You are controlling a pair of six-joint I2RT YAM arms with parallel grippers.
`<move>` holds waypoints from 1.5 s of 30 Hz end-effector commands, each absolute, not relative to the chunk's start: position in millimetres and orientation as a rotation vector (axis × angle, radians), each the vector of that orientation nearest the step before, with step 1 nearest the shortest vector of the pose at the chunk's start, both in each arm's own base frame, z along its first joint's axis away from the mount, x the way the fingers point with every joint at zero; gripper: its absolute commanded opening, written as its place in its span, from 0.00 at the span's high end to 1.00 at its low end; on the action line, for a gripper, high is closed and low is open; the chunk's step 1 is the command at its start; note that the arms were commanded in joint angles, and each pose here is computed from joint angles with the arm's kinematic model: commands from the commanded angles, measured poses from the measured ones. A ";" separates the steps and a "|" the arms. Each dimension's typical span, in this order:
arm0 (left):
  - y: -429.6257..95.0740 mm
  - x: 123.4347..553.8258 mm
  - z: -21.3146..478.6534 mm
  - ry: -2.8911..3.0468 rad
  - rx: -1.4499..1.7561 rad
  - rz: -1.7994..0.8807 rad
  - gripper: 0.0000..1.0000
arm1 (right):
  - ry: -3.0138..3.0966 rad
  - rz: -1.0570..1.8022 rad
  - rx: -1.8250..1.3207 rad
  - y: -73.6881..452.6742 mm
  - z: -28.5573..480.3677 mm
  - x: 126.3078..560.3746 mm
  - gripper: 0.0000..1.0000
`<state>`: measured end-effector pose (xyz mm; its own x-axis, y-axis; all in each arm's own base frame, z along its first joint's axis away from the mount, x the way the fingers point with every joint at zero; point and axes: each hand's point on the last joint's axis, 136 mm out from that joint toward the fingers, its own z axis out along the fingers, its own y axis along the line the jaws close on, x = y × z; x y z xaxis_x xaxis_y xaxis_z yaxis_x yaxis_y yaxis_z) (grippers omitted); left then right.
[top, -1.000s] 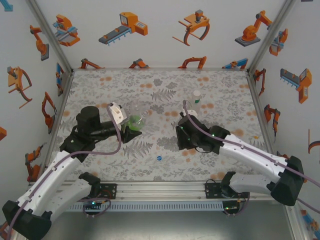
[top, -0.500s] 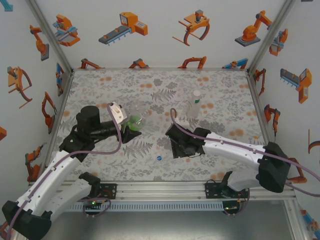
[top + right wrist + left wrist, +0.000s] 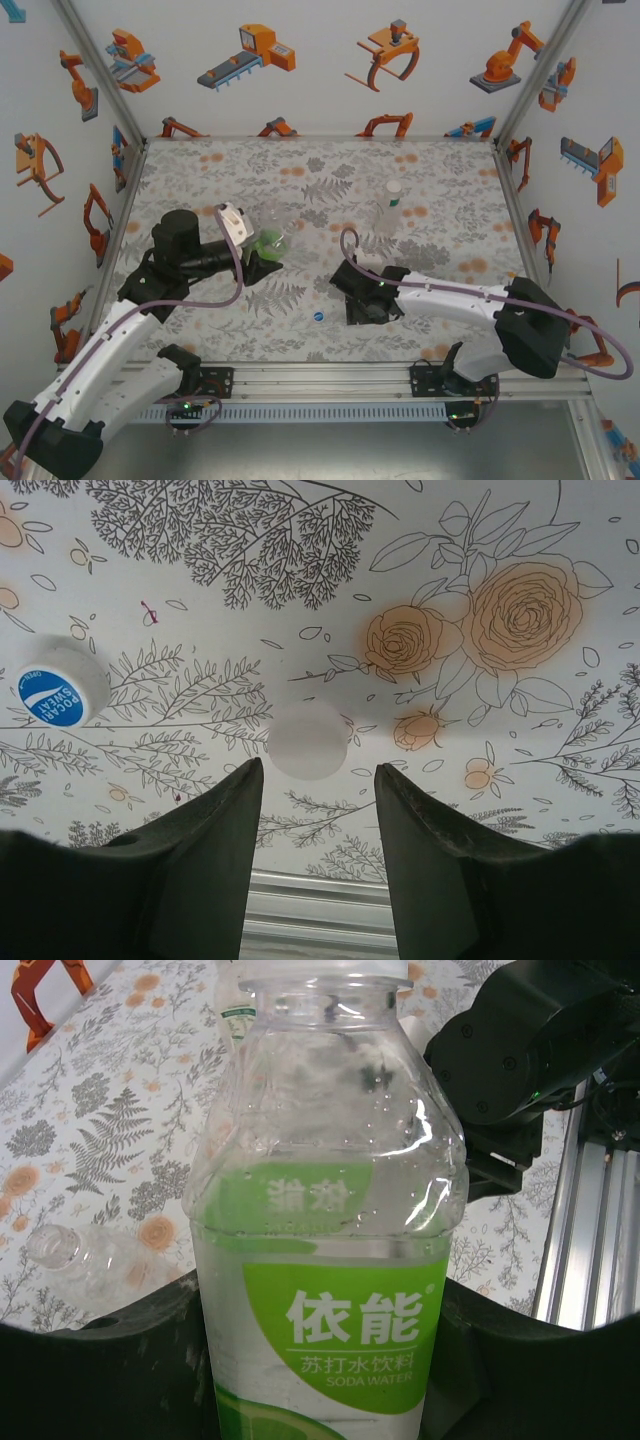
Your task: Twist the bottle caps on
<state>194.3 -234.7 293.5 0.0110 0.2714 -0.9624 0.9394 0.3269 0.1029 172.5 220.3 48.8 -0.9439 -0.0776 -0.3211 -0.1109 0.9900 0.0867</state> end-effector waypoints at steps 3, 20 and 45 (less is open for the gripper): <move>-237.2 191.0 306.2 1.467 1.177 -0.792 1.00 | 2.799 0.118 -0.126 220.3 44.4 175.6 0.51; -242.1 191.0 302.1 1.484 1.187 -0.816 1.00 | 2.782 0.083 -0.191 230.5 41.8 181.8 0.54; -242.8 190.6 300.2 1.487 1.194 -0.814 1.00 | 2.812 0.064 -0.209 232.9 26.8 176.5 0.58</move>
<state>195.0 -240.2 285.5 -0.0210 0.2873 -0.9576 0.9501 0.3039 0.0703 177.1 234.5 31.2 -0.9390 -0.1344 -0.3167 -0.1534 0.9875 0.0359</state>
